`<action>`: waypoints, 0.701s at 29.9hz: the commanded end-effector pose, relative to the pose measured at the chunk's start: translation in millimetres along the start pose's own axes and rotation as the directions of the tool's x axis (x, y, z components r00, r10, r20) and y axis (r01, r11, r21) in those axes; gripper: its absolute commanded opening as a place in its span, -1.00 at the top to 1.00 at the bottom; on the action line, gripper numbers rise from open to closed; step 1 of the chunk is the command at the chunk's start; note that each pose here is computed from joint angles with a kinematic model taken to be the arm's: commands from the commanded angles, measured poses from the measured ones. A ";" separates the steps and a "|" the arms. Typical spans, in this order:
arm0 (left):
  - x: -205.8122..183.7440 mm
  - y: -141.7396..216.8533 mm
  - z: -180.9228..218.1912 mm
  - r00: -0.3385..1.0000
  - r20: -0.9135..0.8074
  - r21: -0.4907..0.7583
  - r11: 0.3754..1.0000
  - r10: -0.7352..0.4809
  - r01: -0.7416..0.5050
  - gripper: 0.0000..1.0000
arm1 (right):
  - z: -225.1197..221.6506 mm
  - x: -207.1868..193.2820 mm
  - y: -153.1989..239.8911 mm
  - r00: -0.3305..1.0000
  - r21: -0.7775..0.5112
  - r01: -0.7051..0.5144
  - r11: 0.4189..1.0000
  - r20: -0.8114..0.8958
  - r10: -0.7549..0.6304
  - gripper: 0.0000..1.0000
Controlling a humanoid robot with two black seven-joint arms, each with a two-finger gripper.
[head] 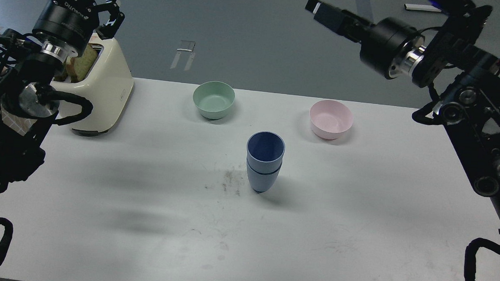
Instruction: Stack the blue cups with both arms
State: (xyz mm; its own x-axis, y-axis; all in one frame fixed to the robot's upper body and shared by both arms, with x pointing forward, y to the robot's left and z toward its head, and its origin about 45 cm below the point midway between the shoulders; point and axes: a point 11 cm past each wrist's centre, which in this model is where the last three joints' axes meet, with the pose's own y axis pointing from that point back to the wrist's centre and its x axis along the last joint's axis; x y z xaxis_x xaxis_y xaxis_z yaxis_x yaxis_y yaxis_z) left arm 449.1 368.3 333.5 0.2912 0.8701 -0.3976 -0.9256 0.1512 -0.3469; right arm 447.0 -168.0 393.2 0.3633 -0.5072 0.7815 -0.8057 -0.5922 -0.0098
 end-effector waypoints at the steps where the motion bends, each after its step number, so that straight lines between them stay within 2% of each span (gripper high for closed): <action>1: 0.5 0.2 -0.9 1.000 0.000 0.002 1.000 0.002 -0.002 -0.95 | 13.8 43.4 15.1 0.976 0.000 -0.163 0.987 0.149 0.161 -1.00; 4: 1.2 -1.2 0.7 1.000 0.005 0.001 1.000 0.003 -0.003 -0.95 | 23.2 50.3 20.4 0.955 0.001 -0.190 0.982 0.233 0.185 -1.00; 7: 2.3 -2.0 1.9 1.000 0.011 0.000 1.000 0.005 -0.005 -0.95 | 44.3 51.3 23.1 0.882 0.013 -0.202 0.979 0.437 0.176 -1.00; 9: 2.3 -1.6 0.4 1.000 0.009 0.006 1.000 0.006 -0.006 -0.95 | 71.0 62.7 38.7 0.794 -0.008 -0.242 0.970 0.573 0.203 -1.00; 13: 2.9 -0.6 -2.1 1.000 0.008 0.026 1.000 0.006 -0.006 -0.95 | 105.8 66.7 54.8 0.662 -0.060 -0.282 0.958 0.710 0.239 -1.00; 15: 3.5 -0.6 -1.1 1.000 0.008 0.031 1.000 0.003 -0.004 -0.95 | 125.8 70.1 66.0 0.546 -0.087 -0.330 0.940 0.795 0.265 -1.00; 19: 4.8 -0.7 2.1 1.000 0.009 0.024 1.000 0.005 -0.005 -0.95 | 138.4 80.2 82.3 0.420 -0.100 -0.410 0.907 0.862 0.284 -1.00; 21: 7.1 -0.2 4.6 1.000 0.006 0.029 1.000 0.009 -0.009 -0.95 | 142.0 83.1 90.4 0.315 -0.090 -0.465 0.881 0.913 0.259 -1.00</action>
State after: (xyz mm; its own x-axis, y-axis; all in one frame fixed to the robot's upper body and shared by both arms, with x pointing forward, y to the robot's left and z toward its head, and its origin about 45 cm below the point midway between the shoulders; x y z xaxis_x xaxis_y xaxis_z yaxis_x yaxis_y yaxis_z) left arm 450.7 372.9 333.0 0.2841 0.8750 -0.3920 -0.9332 0.1584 -0.3226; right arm 475.3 -338.8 368.9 0.3340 -0.9247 -0.1828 -0.9241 -0.2831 -0.2565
